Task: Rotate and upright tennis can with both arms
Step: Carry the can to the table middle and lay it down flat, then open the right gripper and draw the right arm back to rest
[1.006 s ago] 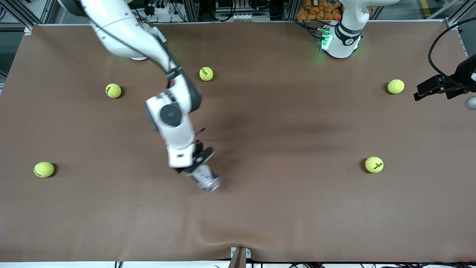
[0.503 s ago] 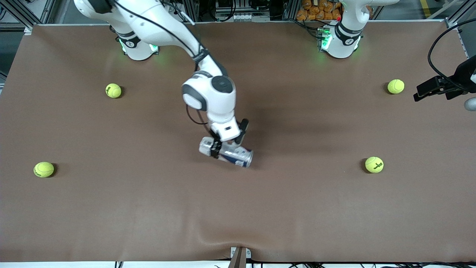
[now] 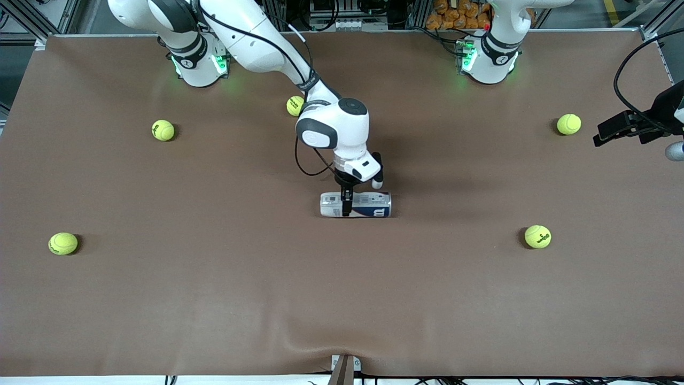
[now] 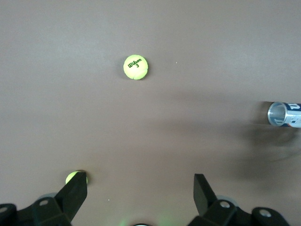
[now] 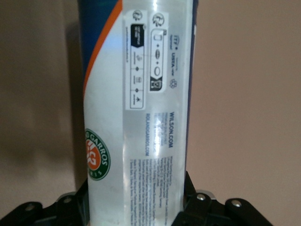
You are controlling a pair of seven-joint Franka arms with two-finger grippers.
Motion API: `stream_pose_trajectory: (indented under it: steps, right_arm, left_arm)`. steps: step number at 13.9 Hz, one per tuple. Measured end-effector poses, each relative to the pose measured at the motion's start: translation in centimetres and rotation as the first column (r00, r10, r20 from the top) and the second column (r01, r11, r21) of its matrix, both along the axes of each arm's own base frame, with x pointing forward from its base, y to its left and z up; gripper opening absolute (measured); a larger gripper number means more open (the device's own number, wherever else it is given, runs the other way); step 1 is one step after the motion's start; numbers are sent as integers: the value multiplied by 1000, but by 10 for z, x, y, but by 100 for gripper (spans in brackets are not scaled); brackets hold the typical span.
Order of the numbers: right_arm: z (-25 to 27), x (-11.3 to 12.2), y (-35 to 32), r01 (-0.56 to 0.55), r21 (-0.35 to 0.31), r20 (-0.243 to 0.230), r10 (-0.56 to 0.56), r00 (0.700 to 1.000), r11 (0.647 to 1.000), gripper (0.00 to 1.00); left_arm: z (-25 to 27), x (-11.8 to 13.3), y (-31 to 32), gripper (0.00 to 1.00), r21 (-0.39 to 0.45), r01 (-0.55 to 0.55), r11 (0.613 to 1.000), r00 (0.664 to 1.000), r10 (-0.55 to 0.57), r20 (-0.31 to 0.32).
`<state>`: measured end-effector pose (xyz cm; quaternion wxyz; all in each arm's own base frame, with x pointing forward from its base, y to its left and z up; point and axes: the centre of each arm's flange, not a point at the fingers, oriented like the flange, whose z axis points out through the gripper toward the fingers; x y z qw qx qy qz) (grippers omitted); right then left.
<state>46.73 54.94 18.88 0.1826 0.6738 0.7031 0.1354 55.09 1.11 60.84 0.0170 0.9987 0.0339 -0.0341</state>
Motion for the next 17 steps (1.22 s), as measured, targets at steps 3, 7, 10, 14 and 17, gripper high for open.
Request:
stream_pose_trajectory:
  steps: [3,7,10,14,17]
  right_arm:
    - [-4,-14,12,-39,-11,12,39,999,999,96]
    - [5,12,-2,6,-2,34,-6,999,1000,100]
    - [20,31,-11,31,19,51,-32,998,999,100]
    - [70,45,-21,111,27,62,-112,992,994,100]
    - [112,50,-31,211,34,26,-212,977,977,100]
  left_arm:
    - [-2,0,1,100,0,-1,1000,1000,1,-4]
    - [-2,0,1,100,0,-1,1000,1000,1,-5]
    - [-4,0,1,100,0,-1,1000,1000,1,-9]
    - [-7,1,0,100,0,-1,1000,1000,1,-14]
    - [-14,5,-1,100,-1,1,1000,1000,-1,-27]
